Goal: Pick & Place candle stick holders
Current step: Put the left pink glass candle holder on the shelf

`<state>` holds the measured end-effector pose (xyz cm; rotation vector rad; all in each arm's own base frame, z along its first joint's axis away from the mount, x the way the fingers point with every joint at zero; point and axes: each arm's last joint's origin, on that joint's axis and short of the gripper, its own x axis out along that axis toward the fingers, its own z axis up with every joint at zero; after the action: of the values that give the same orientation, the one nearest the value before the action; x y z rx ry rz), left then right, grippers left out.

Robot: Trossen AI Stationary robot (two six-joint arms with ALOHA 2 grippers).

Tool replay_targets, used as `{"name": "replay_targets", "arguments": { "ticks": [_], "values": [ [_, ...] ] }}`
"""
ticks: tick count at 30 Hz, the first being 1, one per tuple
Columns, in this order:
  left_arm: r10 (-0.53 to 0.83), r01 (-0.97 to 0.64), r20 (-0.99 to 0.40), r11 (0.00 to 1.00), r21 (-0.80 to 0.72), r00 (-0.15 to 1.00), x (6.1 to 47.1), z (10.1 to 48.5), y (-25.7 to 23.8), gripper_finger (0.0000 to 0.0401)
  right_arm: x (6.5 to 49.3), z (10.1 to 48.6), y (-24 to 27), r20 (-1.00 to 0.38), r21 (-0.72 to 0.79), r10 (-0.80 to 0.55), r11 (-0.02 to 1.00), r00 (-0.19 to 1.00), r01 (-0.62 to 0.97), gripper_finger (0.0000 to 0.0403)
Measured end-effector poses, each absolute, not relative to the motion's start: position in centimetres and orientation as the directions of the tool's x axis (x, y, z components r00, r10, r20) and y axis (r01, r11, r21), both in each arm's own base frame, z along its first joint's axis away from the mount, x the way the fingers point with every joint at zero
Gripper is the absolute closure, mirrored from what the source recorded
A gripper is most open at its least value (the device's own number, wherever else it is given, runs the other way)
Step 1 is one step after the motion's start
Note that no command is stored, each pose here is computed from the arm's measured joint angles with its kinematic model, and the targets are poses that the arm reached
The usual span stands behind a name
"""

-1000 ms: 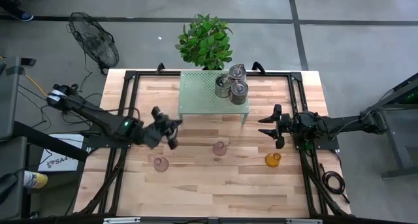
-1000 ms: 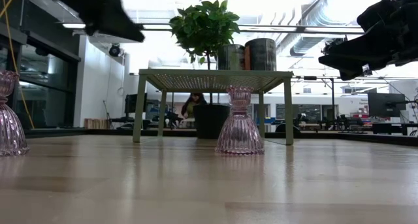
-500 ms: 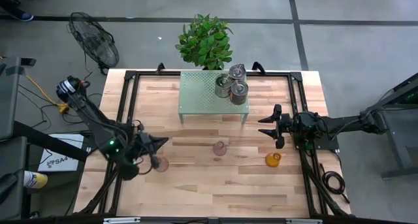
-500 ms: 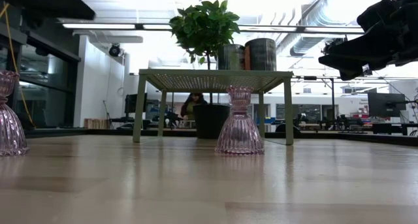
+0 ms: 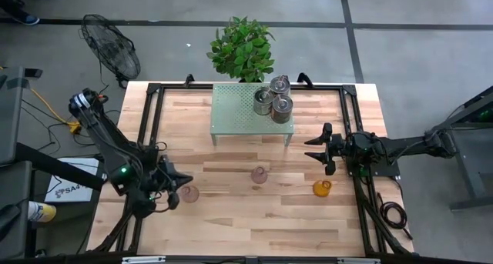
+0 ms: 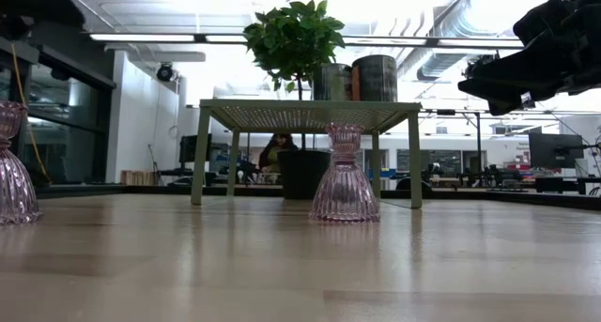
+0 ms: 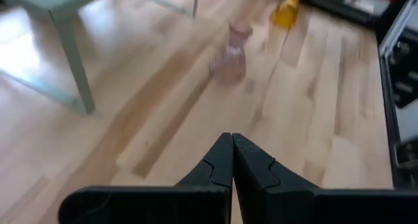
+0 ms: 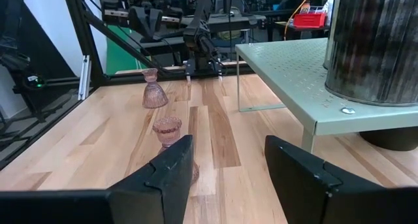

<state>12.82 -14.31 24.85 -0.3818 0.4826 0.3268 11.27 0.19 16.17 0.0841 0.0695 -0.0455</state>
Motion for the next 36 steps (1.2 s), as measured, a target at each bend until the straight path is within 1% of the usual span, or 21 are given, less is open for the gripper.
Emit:
{"name": "replay_targets", "arguments": {
  "ticks": [3,7,10,13,16,21,24,26,29,36],
  "values": [
    [0.168,-0.399,-0.599,0.874,-0.277,0.783,12.5,25.9,-14.2,0.0401,11.3,16.2,0.2,-0.071,0.082,-0.043,0.995,0.997,0.049,0.0217],
    [0.11,-0.434,-0.736,0.861,-0.266,0.668,11.7,27.0,-13.8,0.0401,11.3,16.2,0.2,-0.071,0.082,-0.043,0.995,0.997,0.049,0.0217],
    [0.094,-0.455,-0.784,0.853,-0.254,0.614,11.4,27.3,-13.6,0.0401,11.3,16.2,0.2,-0.071,0.082,-0.042,0.995,0.997,0.048,0.0217],
    [0.076,-0.443,-0.813,0.866,-0.234,0.577,11.2,27.3,-13.5,0.0398,11.3,16.2,0.2,-0.071,0.082,-0.042,0.995,0.997,0.048,0.0217],
    [0.06,-0.425,-0.827,0.877,-0.224,0.56,11.2,27.3,-13.5,0.0376,11.3,16.2,0.2,-0.071,0.082,-0.043,0.995,0.997,0.048,0.0217],
    [0.08,-0.446,-0.826,0.868,-0.217,0.558,11.4,27.3,-13.2,0.0303,11.3,16.2,0.2,-0.071,0.082,-0.043,0.995,0.997,0.048,0.0217],
    [0.078,-0.497,-0.852,0.838,-0.224,0.517,12.2,27.2,-12.5,0.0262,11.3,16.2,0.2,-0.071,0.082,-0.042,0.995,0.997,0.048,0.0217],
    [0.062,-0.544,-0.882,0.806,-0.232,0.467,12.9,27.1,-11.8,0.0245,11.3,16.2,0.2,-0.07,0.082,-0.043,0.995,0.997,0.049,0.0217],
    [0.026,-0.581,-0.915,0.78,-0.232,0.402,13.9,27.0,-10.7,0.0235,11.3,16.2,0.2,-0.071,0.082,-0.043,0.995,0.997,0.049,0.0217],
    [-0.06,-0.622,-0.946,0.739,-0.257,0.319,15.3,26.8,-8.9,0.0233,11.3,16.2,0.2,-0.071,0.082,-0.043,0.995,0.997,0.048,0.0217]
  ]
}}
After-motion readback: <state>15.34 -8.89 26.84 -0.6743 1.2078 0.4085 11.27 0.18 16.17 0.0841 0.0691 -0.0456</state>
